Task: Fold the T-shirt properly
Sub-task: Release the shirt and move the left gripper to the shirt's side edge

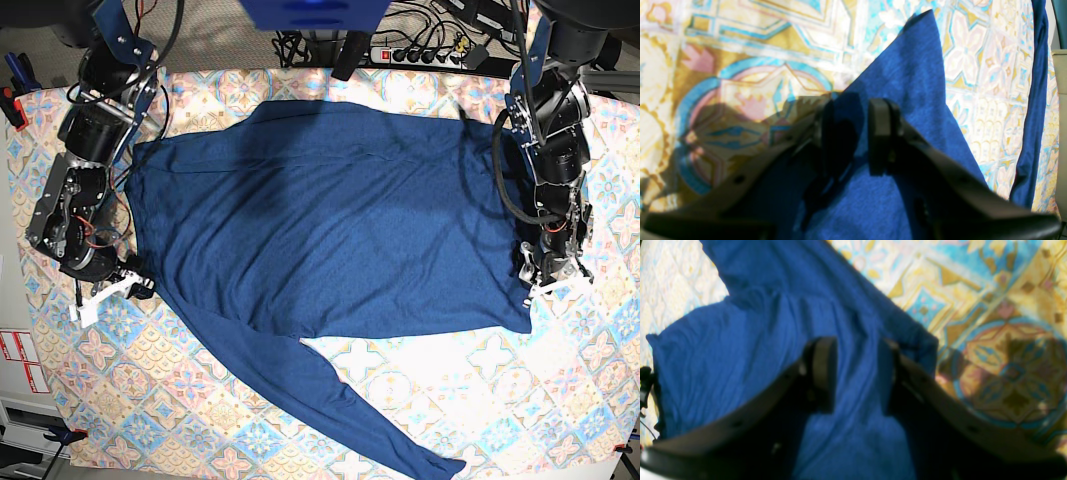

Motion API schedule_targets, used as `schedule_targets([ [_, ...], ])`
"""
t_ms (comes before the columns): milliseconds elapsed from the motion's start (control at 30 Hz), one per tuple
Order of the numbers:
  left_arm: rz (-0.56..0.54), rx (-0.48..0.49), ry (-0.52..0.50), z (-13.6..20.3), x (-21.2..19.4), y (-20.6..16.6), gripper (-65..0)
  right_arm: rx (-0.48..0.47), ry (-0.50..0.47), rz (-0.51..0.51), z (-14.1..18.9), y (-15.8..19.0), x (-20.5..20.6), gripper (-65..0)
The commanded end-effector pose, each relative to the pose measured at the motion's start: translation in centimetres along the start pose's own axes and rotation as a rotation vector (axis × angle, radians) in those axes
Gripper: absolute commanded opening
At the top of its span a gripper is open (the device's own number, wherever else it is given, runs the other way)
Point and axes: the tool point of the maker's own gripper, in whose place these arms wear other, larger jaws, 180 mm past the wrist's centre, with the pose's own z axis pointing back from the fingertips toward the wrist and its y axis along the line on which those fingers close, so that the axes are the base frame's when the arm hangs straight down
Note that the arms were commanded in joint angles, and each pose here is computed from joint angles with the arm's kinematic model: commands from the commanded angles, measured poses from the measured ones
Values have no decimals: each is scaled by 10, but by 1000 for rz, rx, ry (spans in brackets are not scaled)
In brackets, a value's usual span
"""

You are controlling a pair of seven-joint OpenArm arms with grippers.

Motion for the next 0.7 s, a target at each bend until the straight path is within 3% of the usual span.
schedule_targets([
  [0, -1, -29, -43, 1, 20, -13, -469, 27, -80, 14, 8, 7, 30, -448],
  [133, -5, -30, -33, 0, 15, -14, -469, 71, -105, -12, 9, 14, 34, -448],
  [467, 3, -32, 85, -1, -36, -13, -477, 75, -106, -13, 9, 15, 34, -448],
  [667, 7, -37, 103, -1, -42, -13, -478, 75, -106, -13, 9, 15, 34, -448],
])
